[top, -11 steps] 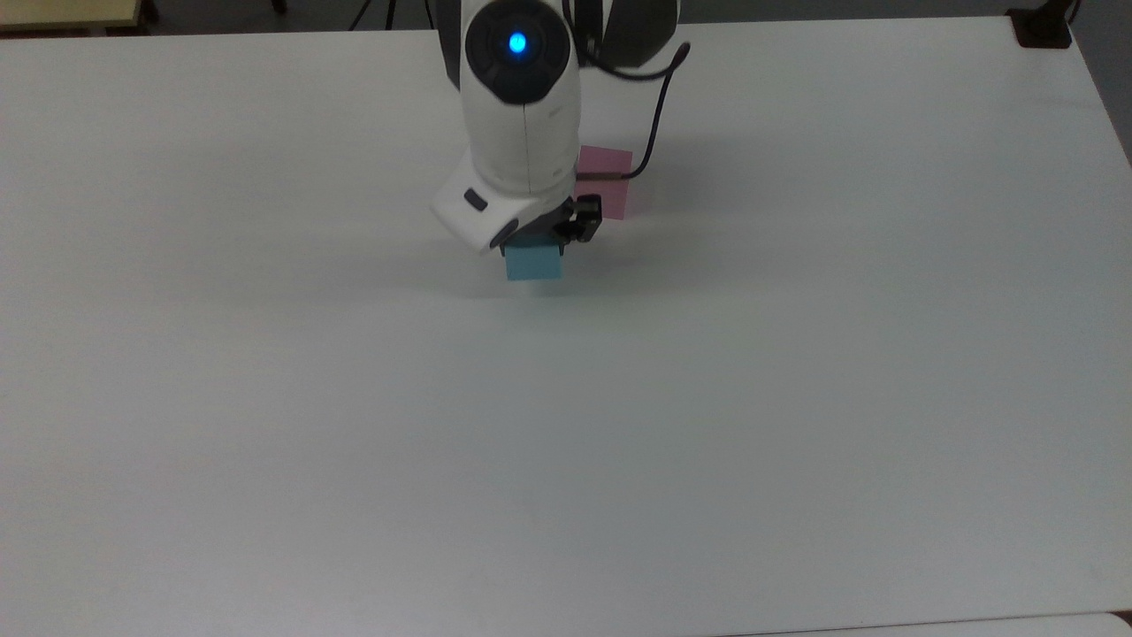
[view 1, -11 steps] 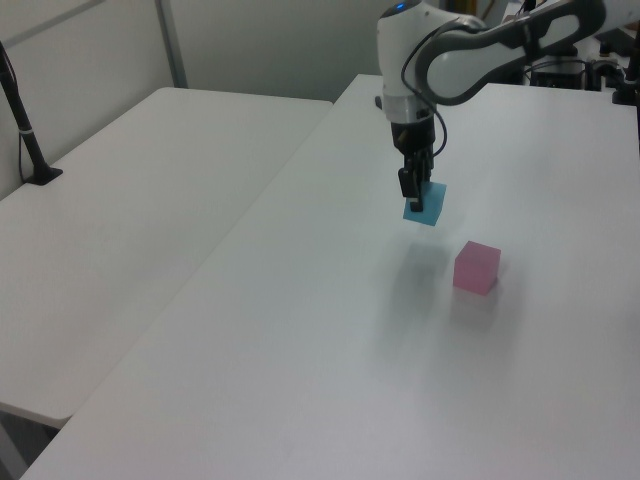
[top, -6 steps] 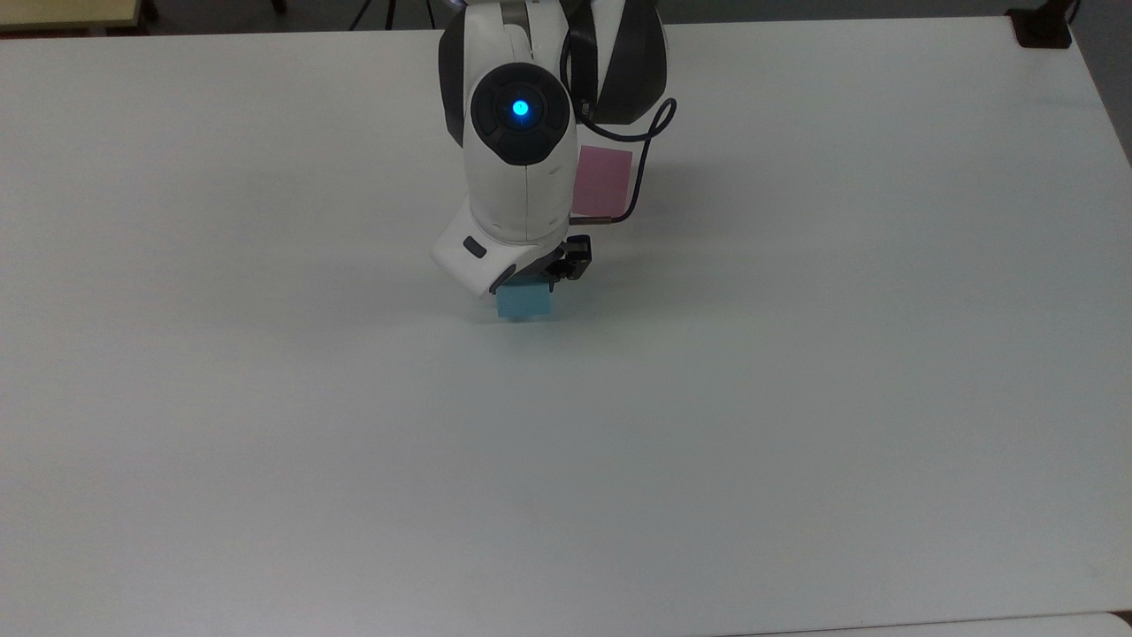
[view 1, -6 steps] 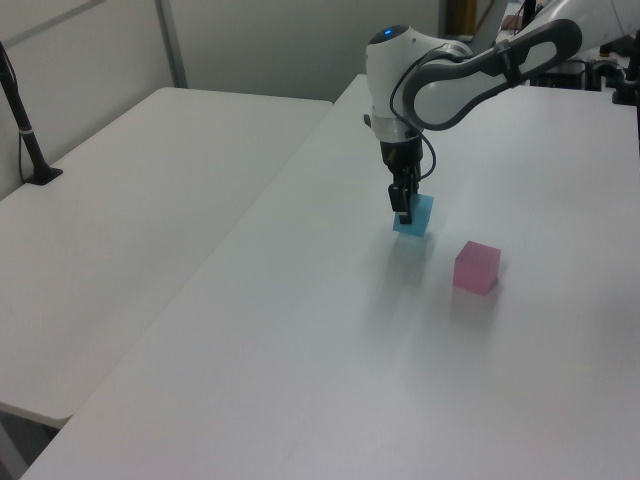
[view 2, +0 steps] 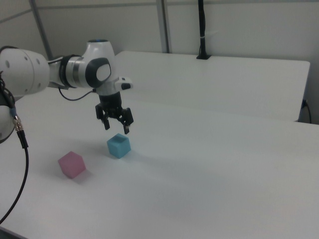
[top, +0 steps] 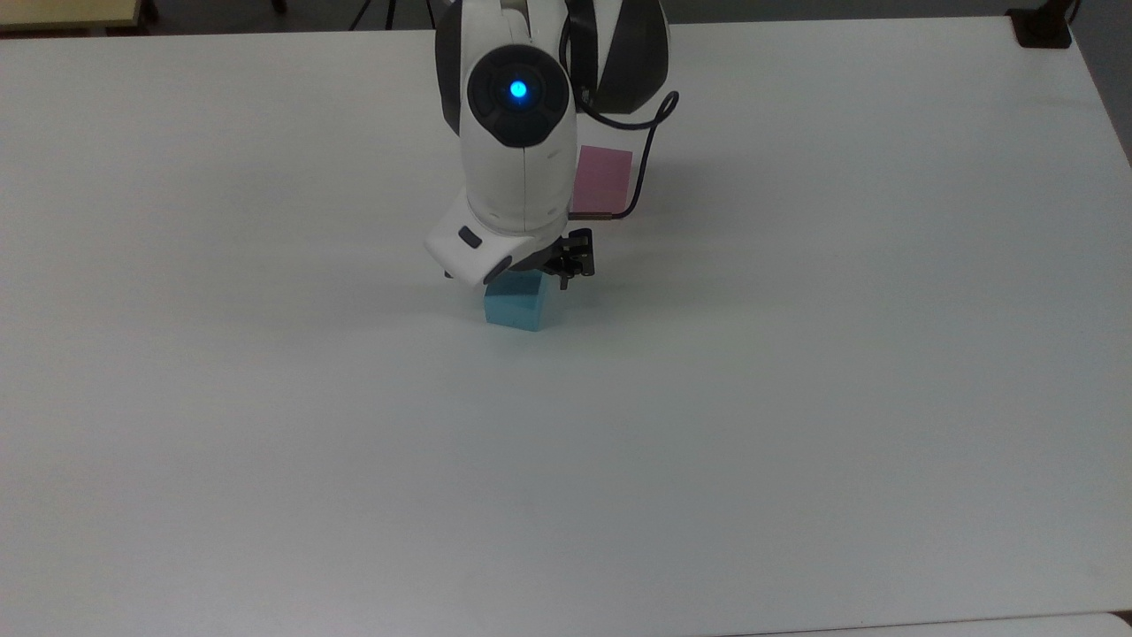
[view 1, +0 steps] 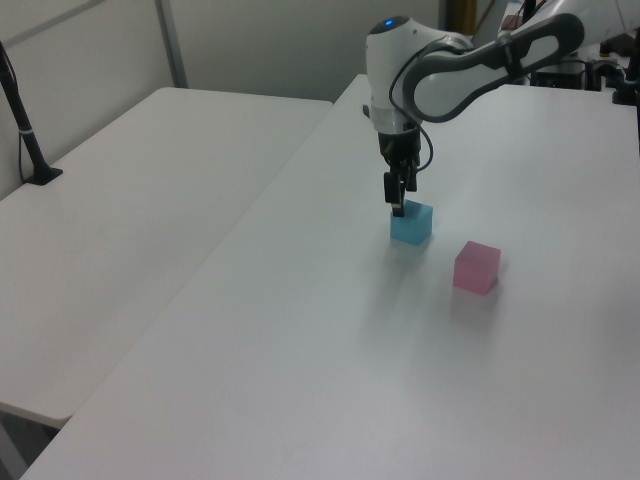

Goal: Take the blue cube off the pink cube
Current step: 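Open the gripper and raise it away from the blue cube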

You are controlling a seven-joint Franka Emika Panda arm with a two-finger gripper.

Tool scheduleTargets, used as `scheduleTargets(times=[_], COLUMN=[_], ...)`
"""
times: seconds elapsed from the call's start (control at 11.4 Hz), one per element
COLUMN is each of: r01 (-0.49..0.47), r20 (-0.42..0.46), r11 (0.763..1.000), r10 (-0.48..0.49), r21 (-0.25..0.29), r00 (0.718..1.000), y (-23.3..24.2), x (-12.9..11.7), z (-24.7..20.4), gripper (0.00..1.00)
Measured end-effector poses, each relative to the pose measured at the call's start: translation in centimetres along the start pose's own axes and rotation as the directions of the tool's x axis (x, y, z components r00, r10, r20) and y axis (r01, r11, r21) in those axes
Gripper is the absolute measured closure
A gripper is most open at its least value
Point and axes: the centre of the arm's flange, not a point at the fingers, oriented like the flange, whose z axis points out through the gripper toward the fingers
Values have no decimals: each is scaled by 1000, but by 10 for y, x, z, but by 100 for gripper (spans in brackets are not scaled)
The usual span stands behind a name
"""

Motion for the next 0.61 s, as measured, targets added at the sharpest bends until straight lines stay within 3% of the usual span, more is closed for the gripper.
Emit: scheduleTargets(times=[0.26, 0.61], r01=[-71, -123], r20=[-34, -36], r11=[997, 992], r10=[71, 122], r21=[-2, -15], r00=[997, 992], y=[20, 48], x=[-23, -108], z=[-77, -209], gripper=[0, 0])
